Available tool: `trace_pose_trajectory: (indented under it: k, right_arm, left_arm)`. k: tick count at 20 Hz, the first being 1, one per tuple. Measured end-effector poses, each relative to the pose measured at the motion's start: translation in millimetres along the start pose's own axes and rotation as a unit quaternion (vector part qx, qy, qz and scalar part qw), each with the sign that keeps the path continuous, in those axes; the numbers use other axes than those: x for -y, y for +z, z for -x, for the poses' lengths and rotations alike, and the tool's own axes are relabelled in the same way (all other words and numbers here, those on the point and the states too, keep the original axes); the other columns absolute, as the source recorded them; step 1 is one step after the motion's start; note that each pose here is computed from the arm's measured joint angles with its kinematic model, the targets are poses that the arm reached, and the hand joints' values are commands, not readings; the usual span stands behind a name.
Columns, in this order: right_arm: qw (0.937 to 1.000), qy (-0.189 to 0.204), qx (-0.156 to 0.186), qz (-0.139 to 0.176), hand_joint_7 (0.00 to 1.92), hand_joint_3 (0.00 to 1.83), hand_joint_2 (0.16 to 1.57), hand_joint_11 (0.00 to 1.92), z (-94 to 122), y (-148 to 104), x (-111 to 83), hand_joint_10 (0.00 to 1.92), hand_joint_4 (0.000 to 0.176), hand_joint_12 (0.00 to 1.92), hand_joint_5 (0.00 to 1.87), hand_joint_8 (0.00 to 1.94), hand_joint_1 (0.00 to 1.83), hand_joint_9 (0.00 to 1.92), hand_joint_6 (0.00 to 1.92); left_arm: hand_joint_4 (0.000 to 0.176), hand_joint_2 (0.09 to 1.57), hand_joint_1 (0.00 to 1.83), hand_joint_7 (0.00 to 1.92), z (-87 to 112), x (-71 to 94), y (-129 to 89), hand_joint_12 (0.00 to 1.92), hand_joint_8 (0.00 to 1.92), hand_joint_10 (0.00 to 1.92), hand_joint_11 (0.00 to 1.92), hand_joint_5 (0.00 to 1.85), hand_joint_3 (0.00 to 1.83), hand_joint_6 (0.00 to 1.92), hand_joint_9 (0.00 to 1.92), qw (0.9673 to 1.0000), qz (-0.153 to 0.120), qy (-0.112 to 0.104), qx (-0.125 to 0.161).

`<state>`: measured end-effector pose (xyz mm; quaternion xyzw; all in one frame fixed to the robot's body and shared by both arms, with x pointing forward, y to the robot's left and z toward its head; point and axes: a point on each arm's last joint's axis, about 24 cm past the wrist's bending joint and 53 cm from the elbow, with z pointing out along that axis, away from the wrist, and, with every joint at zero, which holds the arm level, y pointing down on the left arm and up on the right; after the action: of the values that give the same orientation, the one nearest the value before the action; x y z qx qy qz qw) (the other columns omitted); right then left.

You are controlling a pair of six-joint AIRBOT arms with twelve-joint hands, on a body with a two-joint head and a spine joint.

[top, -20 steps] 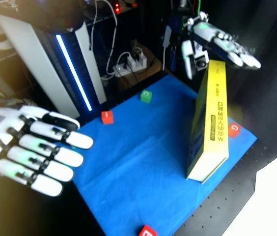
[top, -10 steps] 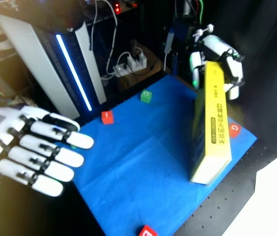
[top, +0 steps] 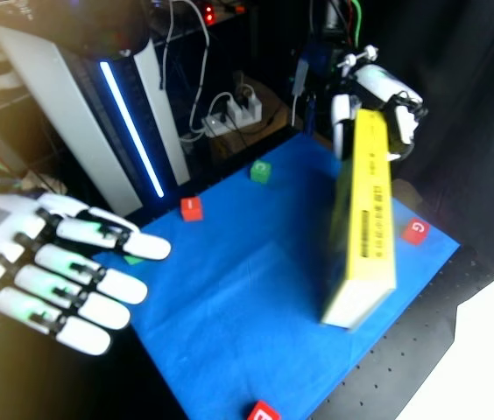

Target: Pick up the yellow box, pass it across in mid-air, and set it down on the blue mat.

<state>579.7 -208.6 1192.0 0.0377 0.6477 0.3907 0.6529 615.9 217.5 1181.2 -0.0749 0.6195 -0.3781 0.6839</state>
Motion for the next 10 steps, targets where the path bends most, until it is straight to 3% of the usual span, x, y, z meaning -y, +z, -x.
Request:
trace_pose_trajectory:
  k: [1, 2, 3, 4, 5, 6, 7, 8, 9, 10]
  right_arm:
    - [1.0, 0.0, -0.001, 0.002, 0.0, 0.0, 1.35, 0.0, 0, 0, -0.7, 0.01, 0.083, 0.53, 0.0, 0.0, 0.5, 0.03, 0.0]
    - [1.0, -0.003, -0.001, 0.007, 0.0, 0.0, 1.33, 0.0, 0, 0, -3.1, 0.0, 0.089, 0.59, 0.0, 0.0, 0.55, 0.01, 0.0]
    - [0.9999, -0.008, -0.002, 0.015, 0.0, 0.0, 1.3, 0.0, 2, 0, -6.6, 0.0, 0.091, 0.34, 0.0, 0.0, 0.58, 0.0, 0.0]
    - [0.9995, -0.015, 0.003, 0.026, 0.0, 0.0, 1.27, 0.0, 7, -1, -11.8, 0.0, 0.042, 0.01, 0.0, 0.0, 0.48, 0.0, 0.0]
    - [0.9993, -0.017, 0.008, 0.033, 0.0, 0.0, 1.25, 0.0, 11, 1, -14.9, 0.0, 0.024, 0.0, 0.0, 0.0, 0.52, 0.0, 0.0]
    - [0.9991, -0.017, 0.011, 0.037, 0.0, 0.0, 1.25, 0.0, 13, 3, -17.1, 0.0, 0.024, 0.0, 0.0, 0.0, 0.52, 0.0, 0.0]
    - [0.9985, -0.019, 0.017, 0.048, 0.0, 0.0, 1.22, 0.0, 17, 4, -22.3, 0.0, 0.036, 0.0, 0.0, 0.0, 0.59, 0.0, 0.0]
    - [0.998, -0.021, 0.019, 0.057, 0.0, 0.0, 1.19, 0.0, 18, 6, -25.8, 0.0, 0.026, 0.0, 0.0, 0.0, 0.64, 0.0, 0.0]
    - [0.9977, -0.022, 0.021, 0.061, 0.0, 0.0, 1.18, 0.0, 19, 8, -28.3, 0.0, 0.027, 0.0, 0.0, 0.0, 0.65, 0.0, 0.0]
    - [0.997, -0.021, 0.026, 0.07, 0.0, 0.0, 1.16, 0.0, 22, 11, -31.9, 0.0, 0.016, 0.0, 0.0, 0.0, 0.64, 0.0, 0.0]
  left_arm:
    - [0.0, 1.2, 1.16, 1.43, 3.1, 8.2, -1, 1.92, 1.92, 1.92, 1.64, 1.17, 0.0, 1.92, 1.59, 0.9999, -0.014, 0.002, 0.004]
    - [0.0, 1.21, 1.14, 1.43, 9.3, 19.4, -2, 1.92, 1.92, 1.92, 1.65, 1.18, 0.0, 1.92, 1.59, 0.9993, -0.035, 0.006, 0.013]
    - [0.0, 1.21, 1.16, 1.42, 16.1, 26.6, -3, 1.92, 1.92, 1.92, 1.64, 1.16, 0.0, 1.92, 1.58, 0.9985, -0.048, 0.008, 0.024]
    - [0.0, 1.2, 1.18, 1.41, 21.4, 36.2, -3, 1.92, 1.92, 1.92, 1.62, 1.13, 0.0, 1.92, 1.56, 0.9972, -0.066, 0.009, 0.034]
    - [0.0, 1.2, 1.18, 1.4, 22.1, 42.3, 0, 1.92, 1.92, 1.92, 1.61, 1.12, 0.0, 1.92, 1.56, 0.9965, -0.075, 0.008, 0.035]
    - [0.0, 1.2, 1.18, 1.4, 22.1, 50.0, 3, 1.92, 1.92, 1.92, 1.61, 1.12, 0.0, 1.92, 1.56, 0.9956, -0.087, 0.009, 0.034]
    - [0.0, 1.2, 1.15, 1.4, 21.4, 64.2, 7, 1.92, 1.92, 1.92, 1.6, 1.11, 0.0, 1.92, 1.56, 0.9933, -0.111, 0.009, 0.033]
    - [0.0, 1.2, 1.13, 1.4, 18.0, 78.6, 10, 1.92, 1.92, 1.92, 1.61, 1.12, 0.0, 1.92, 1.57, 0.9902, -0.136, 0.009, 0.029]
    - [0.0, 1.2, 1.13, 1.42, 10.1, 87.3, 13, 1.92, 1.92, 1.92, 1.62, 1.14, 0.0, 1.92, 1.58, 0.9883, -0.151, 0.007, 0.019]
    - [0.0, 1.21, 1.13, 1.42, -1.4, 92.8, 16, 1.92, 1.92, 1.92, 1.62, 1.14, 0.0, 1.92, 1.58, 0.9874, -0.158, 0.006, 0.002]
